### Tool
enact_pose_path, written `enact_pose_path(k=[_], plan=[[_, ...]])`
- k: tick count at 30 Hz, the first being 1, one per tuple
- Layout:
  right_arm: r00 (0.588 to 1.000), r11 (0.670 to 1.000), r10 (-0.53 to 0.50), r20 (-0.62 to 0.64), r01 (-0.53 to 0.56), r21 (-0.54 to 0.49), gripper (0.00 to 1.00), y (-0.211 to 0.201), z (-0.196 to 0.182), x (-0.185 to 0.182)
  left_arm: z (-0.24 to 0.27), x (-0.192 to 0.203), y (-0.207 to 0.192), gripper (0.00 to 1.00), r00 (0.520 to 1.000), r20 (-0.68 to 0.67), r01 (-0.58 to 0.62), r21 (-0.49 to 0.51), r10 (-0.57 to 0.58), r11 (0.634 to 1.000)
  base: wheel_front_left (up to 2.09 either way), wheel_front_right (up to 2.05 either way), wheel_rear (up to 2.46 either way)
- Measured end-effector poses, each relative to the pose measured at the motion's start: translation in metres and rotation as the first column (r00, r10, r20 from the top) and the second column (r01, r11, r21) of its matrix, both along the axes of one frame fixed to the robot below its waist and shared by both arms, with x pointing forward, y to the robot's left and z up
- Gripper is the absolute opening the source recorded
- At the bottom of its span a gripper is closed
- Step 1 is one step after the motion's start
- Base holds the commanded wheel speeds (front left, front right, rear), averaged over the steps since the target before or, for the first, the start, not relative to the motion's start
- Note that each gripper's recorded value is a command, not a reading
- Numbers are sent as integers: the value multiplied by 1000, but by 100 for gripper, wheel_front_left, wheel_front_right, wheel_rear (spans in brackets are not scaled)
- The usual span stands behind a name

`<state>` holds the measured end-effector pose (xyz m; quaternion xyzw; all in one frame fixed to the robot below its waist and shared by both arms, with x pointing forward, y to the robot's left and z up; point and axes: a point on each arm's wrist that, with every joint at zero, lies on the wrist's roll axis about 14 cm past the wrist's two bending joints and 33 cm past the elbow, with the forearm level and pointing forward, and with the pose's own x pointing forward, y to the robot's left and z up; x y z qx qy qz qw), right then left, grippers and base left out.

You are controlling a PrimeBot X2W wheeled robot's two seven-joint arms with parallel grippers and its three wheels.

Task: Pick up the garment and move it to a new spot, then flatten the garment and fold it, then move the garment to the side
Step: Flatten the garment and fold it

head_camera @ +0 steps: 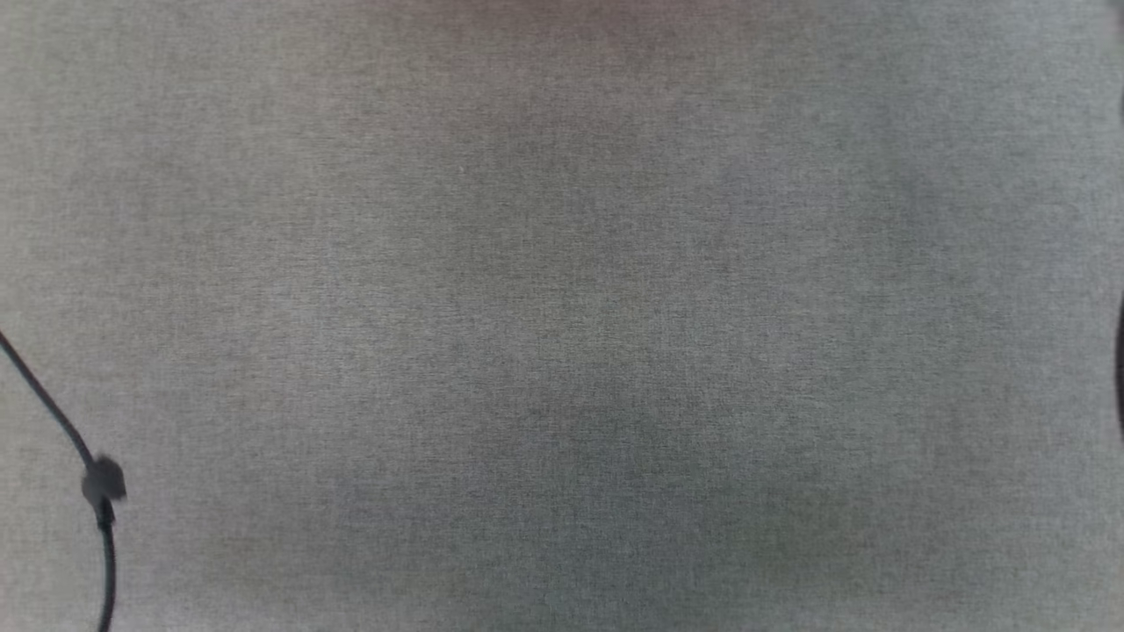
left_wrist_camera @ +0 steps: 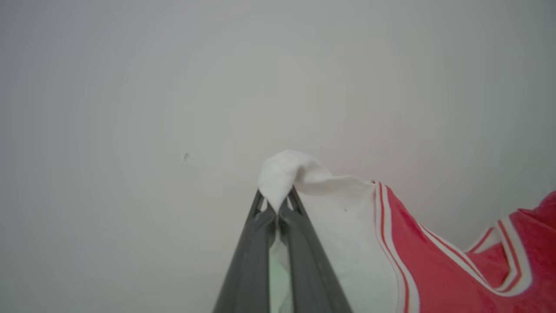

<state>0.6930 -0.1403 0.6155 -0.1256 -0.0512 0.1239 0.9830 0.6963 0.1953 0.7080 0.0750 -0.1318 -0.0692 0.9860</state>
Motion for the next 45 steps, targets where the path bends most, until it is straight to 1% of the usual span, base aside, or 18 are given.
enact_pose_path(k=[2, 5, 7, 8, 9, 12, 13, 16, 17, 18, 21, 24, 26, 27, 29, 32, 42, 45], plan=[[998, 1000, -7, -68, 6, -9, 0, 1, -23, -4, -24, -2, 6, 0, 998, -64, -11, 11, 12, 1000, 0, 0, 0], [988, 1000, -4, -156, 5, 3, 0, 7, -48, -12, -57, -8, 11, 0, 984, -176, -19, 13, 21, 1000, 0, 0, 0], [977, 1000, 6, -215, -2, 18, 0, 15, -63, -20, -81, -15, 13, 0, 964, -266, -23, -2, 22, 1000, 0, 0, 0], [971, 1000, 10, -241, -4, 23, 0, 17, -70, -24, -93, -19, 16, 0, 950, -309, -31, 9, 32, 999, 0, 0, 0], [966, 1000, 13, -258, -11, 8, 0, 19, -75, -28, -102, -24, 19, 0, 937, -346, -40, 1, 38, 999, 0, 0, 0], [951, 1000, 24, -309, -16, 26, 0, 21, -86, -40, -135, -40, 24, 0, 882, -469, -56, -3, 48, 998, 0, 0, 0], [944, 1000, 28, -328, -23, 20, 0, 22, -91, -45, -144, -46, 24, 0, 861, -507, -65, -25, 43, 998, 0, 0, 0], [923, 999, 52, -382, -43, 31, 0, 26, -106, -62, -168, -66, 22, 0, 803, -595, -60, -39, 25, 997, 0, 0, 0], [915, 998, 64, -398, -52, 39, 0, 28, -109, -67, -178, -73, 20, 0, 781, -625, -49, -28, 21, 998, 0, 0, 0], [909, 997, 74, -411, -59, 50, 0, 29, -112, -72, -186, -81, 19, 0, 760, -650, -47, -42, 9, 998, 0, 0, 0], [888, 995, 102, -448, -84, 61, 0, 29, -120, -87, -204, -101, 19, 0, 707, -707, -42, -69, -19, 997, 0, 0, 0], [861, 992, 125, -493, -103, 71, 0, 27, -131, -103, -215, -118, 23, 0, 673, -738, -52, -105, -43, 993, 0, 0, 0], [852, 990, 137, -505, -108, 85, 0, 23, -134, -111, -224, -129, 25, 0, 653, -755, -50, -114, -53, 992, 0, 0, 0], [849, 990, 139, -510, -106, 93, 0, 21, -135, -114, -227, -134, 24, 0, 651, -757, -53, -131, -65, 990, 0, 0, 0], [844, 988, 150, -515, -106, 113, 0, 18, -138, -121, -231, -140, 27, 0, 651, -757, -60, -130, -60, 990, 0, 0, 0], [845, 985, 161, -510, -101, 143, 0, 14, -143, -130, -241, -151, 25, 0, 654, -753, -68, -155, -73, 986, 0, 0, 0], [849, 977, 156, -505, -58, 204, 0, -1, -166, -159, -251, -184, 9, 0, 734, -668, -68, -255, -125, 964, 0, 0, 0], [848, 974, 158, -505, -51, 220, 0, -1, -171, -168, -253, -196, 4, 0, 748, -650, -71, -280, -134, 957, 0, 0, 0]])
